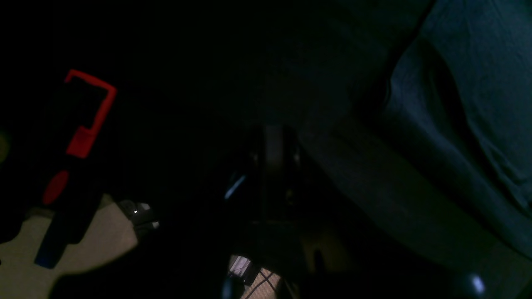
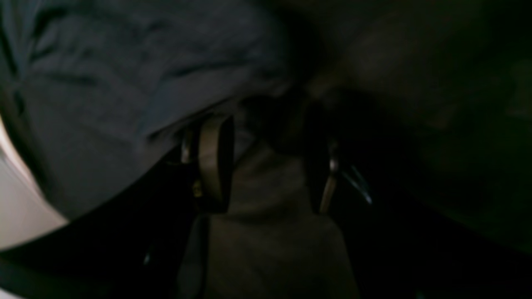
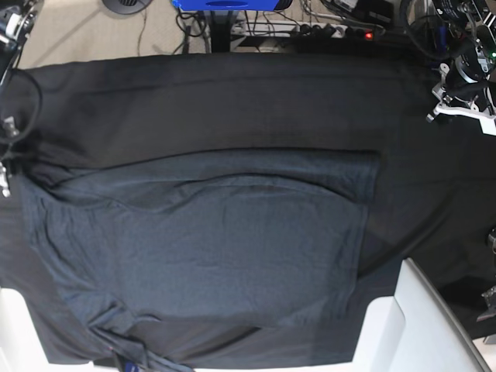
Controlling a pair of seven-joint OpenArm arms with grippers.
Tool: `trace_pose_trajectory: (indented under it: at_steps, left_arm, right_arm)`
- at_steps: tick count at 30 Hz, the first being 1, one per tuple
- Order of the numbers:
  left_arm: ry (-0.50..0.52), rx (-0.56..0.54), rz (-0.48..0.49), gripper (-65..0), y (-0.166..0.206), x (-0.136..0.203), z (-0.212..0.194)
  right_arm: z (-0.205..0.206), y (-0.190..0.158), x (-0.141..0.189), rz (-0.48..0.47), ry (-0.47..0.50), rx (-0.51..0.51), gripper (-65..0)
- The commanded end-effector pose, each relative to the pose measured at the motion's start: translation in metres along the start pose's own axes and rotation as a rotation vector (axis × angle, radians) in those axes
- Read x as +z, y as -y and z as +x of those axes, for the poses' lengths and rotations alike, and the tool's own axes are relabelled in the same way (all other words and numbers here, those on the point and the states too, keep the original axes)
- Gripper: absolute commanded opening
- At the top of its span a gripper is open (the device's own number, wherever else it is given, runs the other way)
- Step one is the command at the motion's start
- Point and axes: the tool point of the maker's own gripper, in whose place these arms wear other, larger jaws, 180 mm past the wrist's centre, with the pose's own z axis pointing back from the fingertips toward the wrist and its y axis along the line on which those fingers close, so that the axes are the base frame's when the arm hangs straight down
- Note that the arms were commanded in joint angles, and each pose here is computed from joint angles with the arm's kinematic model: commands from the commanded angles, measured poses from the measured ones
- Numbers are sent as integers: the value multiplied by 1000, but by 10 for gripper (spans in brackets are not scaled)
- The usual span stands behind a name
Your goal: Fold the T-shirt properly
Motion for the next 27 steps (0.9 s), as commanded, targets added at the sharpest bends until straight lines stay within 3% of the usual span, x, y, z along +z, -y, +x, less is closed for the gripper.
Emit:
trace_pose_trajectory:
  at_steps: [1, 6, 10, 18, 23, 27]
  left_arm:
    - [37, -19, -9, -635, 1, 3, 13]
    - [37, -19, -9, -635, 1, 3, 13]
    - [37, -19, -9, -635, 1, 3, 13]
    - [37, -19, -9, -635, 1, 3, 13]
    - [37, -19, -9, -635, 1, 3, 13]
    - [37, -19, -9, -635, 1, 3, 13]
  right_arm:
    - [22, -17, 10, 40, 54, 23, -387]
    - [24, -21, 12, 51, 66, 22, -257]
    - [24, -21, 12, 51, 67, 20, -209]
    - [26, -5, 3, 19, 104, -3, -218]
    - [20, 0, -9, 37, 85, 22, -345]
    - [17, 0, -13, 43, 70, 16, -356]
